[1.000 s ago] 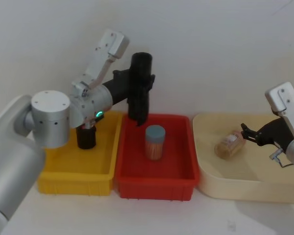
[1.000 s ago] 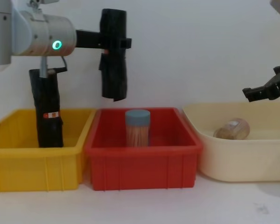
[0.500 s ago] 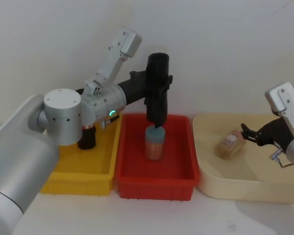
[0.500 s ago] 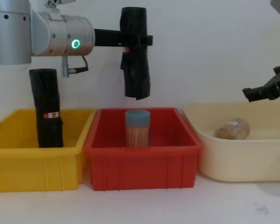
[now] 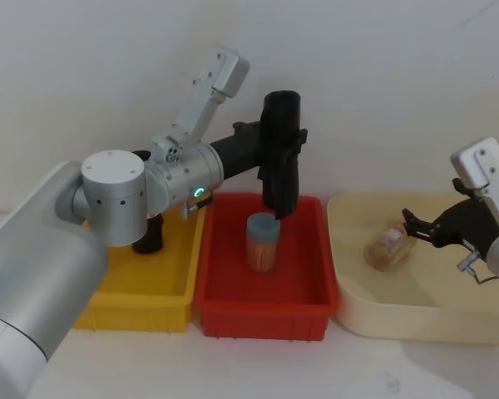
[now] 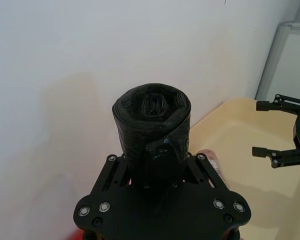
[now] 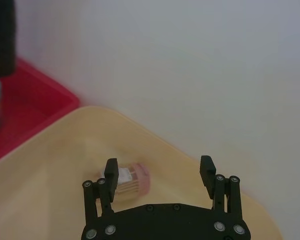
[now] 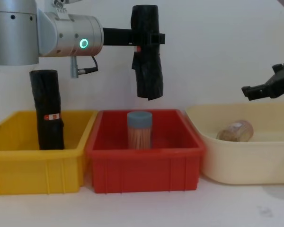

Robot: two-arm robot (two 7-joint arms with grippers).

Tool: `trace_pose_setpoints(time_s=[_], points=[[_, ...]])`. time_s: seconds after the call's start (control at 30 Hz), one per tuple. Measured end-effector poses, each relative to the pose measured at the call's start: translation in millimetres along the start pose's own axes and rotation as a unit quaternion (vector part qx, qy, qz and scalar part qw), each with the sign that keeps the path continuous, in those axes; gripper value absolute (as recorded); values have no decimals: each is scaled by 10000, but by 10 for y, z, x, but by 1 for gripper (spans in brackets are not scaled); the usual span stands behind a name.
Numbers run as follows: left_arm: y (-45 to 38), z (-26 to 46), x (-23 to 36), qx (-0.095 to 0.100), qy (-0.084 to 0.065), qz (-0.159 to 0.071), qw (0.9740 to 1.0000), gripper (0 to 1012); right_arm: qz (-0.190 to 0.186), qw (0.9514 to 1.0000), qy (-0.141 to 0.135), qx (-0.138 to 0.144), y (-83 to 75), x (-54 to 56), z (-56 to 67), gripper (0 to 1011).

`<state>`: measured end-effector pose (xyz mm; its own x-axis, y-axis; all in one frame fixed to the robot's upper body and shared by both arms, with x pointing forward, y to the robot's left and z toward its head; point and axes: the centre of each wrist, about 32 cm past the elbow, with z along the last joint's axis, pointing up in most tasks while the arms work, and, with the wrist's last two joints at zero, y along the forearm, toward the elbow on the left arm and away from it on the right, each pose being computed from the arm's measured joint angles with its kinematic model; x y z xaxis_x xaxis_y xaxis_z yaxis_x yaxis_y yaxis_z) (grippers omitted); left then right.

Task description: Pick up the garbage bag with the one hand and transfer it to the other hand.

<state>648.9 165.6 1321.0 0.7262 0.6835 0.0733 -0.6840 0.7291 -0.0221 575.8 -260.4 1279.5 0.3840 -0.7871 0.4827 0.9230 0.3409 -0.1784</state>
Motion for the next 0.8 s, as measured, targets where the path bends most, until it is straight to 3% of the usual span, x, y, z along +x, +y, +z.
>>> trace_pose_setpoints(time_s=[0.47, 0.8], points=[[-18, -1, -10, -23, 34, -82, 10000, 366, 739, 9962, -107, 445, -73, 9, 114, 1000], [-22, -1, -12, -30, 41, -101, 9999, 366, 1469, 9869, -58, 669, 42, -83, 233, 1000]])
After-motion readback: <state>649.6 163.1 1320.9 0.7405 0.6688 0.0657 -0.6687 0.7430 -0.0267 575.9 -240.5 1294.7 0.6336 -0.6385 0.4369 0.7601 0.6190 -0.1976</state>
